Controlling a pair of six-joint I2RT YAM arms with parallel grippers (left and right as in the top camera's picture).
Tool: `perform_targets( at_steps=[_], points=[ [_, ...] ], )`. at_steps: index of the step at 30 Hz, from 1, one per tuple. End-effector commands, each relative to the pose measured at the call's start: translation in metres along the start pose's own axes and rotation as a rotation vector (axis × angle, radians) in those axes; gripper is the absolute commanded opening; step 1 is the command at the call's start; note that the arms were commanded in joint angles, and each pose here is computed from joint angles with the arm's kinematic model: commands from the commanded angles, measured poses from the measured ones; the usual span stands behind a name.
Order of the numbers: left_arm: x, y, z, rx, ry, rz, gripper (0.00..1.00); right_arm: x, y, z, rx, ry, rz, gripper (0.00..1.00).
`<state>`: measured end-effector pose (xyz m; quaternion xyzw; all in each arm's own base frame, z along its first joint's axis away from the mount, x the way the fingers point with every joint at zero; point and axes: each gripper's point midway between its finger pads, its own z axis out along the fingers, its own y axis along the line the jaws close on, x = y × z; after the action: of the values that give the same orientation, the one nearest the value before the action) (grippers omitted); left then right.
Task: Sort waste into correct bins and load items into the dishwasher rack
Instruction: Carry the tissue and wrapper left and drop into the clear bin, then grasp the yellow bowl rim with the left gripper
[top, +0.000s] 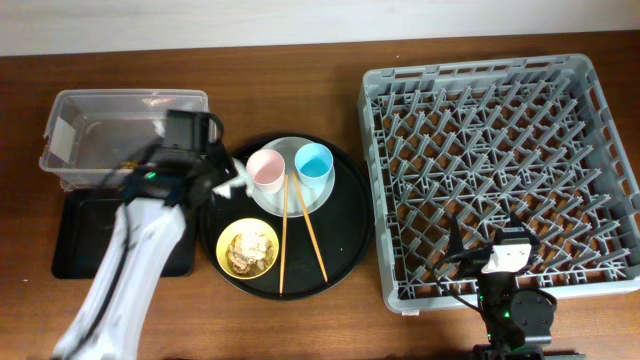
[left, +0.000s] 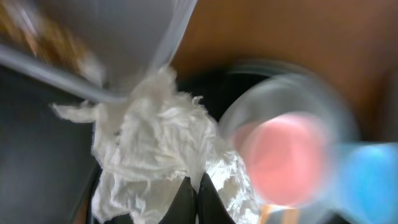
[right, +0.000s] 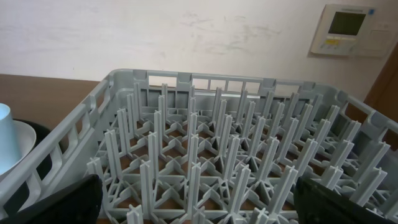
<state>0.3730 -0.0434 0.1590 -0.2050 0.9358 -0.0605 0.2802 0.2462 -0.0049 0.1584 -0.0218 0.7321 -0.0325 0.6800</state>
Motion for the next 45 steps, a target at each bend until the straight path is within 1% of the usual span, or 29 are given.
perform_targets(
  at_steps=[1,3,5,7,9,10,12,13,15,16,17,18,19,20,21,22,23,24,26,27,29,30,32,35,37,40,42,45],
  points=[
    [-0.03,0.014,-0.066,-0.016,-0.177,0.006,0.0,0.002,0.0,0.0,-0.003,0.003,0.007,0.98],
    [-0.051,0.033,-0.077,-0.068,-0.27,-0.042,0.0,0.002,0.0,0.0,-0.003,0.003,0.007,0.98],
    [-0.079,0.051,-0.068,-0.118,-0.348,-0.102,0.0,0.002,0.0,0.0,-0.003,0.003,0.007,0.98],
    [-0.099,0.063,-0.039,-0.146,-0.365,-0.139,0.0,0.002,0.0,0.0,-0.003,0.003,0.007,0.98],
    [-0.11,0.075,0.007,-0.18,-0.348,-0.14,0.0,0.002,0.0,0.0,-0.003,0.003,0.007,0.98],
    [-0.111,0.08,0.045,-0.206,-0.322,-0.085,0.22,0.002,0.0,0.0,-0.003,0.003,0.007,0.98],
    [-0.113,0.08,0.059,-0.211,-0.318,-0.039,0.91,0.002,0.0,0.0,-0.003,0.003,0.007,0.98],
    [-0.122,0.076,0.05,-0.198,-0.349,-0.038,0.99,0.002,0.0,0.0,-0.003,0.003,0.007,0.98],
    [-0.131,0.056,0.016,-0.102,-0.376,-0.033,0.99,0.002,0.0,0.0,-0.003,0.003,0.007,0.98],
    [-0.134,0.052,-0.017,-0.075,-0.413,-0.035,0.99,0.002,0.0,0.0,-0.003,0.003,0.007,0.98],
    [-0.115,0.042,-0.039,0.002,-0.353,-0.017,0.9,0.002,0.0,0.0,-0.003,0.003,0.007,0.98],
    [-0.077,0.023,-0.052,0.128,-0.211,0.01,0.58,0.002,0.0,0.0,-0.003,0.003,0.007,0.98],
    [-0.036,0.009,-0.06,0.207,-0.052,0.03,0.0,0.002,0.0,0.0,-0.003,0.003,0.007,0.98],
    [-0.001,0.009,-0.06,0.192,0.078,0.044,0.0,0.002,0.0,0.0,-0.003,0.003,0.007,0.98],
    [0.045,0.008,-0.06,0.154,0.239,0.087,0.0,0.002,0.0,0.0,-0.003,0.003,0.007,0.98],
    [0.077,0.0,-0.057,0.154,0.323,0.171,0.0,0.002,0.0,0.0,-0.003,0.003,0.007,0.98],
    [0.1,-0.005,-0.053,0.157,0.373,0.219,0.0,0.002,0.0,0.0,-0.003,0.003,0.007,0.98],
    [0.139,-0.011,-0.04,0.135,0.425,0.331,0.09,0.002,0.0,0.0,-0.003,0.003,0.007,0.98],
    [0.164,-0.016,-0.028,0.141,0.435,0.404,0.3,0.002,0.0,0.0,-0.003,0.003,0.007,0.98],
    [0.175,-0.02,-0.019,0.151,0.413,0.448,0.44,0.002,0.0,0.0,-0.003,0.003,0.007,0.98],
    [0.178,-0.024,-0.002,0.148,0.341,0.482,0.45,0.002,0.0,0.0,-0.003,0.003,0.007,0.98],
    [0.178,-0.024,0.001,0.155,0.331,0.476,0.43,0.002,0.0,0.0,-0.003,0.003,0.007,0.98],
    [0.182,-0.024,0.011,0.166,0.306,0.476,0.38,0.002,0.0,0.0,-0.003,0.003,0.007,0.98],
    [0.178,-0.018,0.016,0.135,0.271,0.479,0.33,0.002,0.0,0.0,-0.003,0.003,0.007,0.98],
    [0.18,-0.016,0.018,0.13,0.275,0.48,0.27,0.002,0.0,0.0,-0.003,0.003,0.007,0.98],
    [0.186,-0.011,0.023,0.125,0.281,0.461,0.26,0.002,0.0,0.0,-0.003,0.003,0.007,0.98],
    [0.188,-0.014,0.022,0.139,0.29,0.438,0.22,0.002,0.0,0.0,-0.003,0.003,0.007,0.98],
    [0.196,-0.01,0.031,0.121,0.317,0.444,0.22,0.002,0.0,0.0,-0.003,0.003,0.007,0.98]
  ],
)
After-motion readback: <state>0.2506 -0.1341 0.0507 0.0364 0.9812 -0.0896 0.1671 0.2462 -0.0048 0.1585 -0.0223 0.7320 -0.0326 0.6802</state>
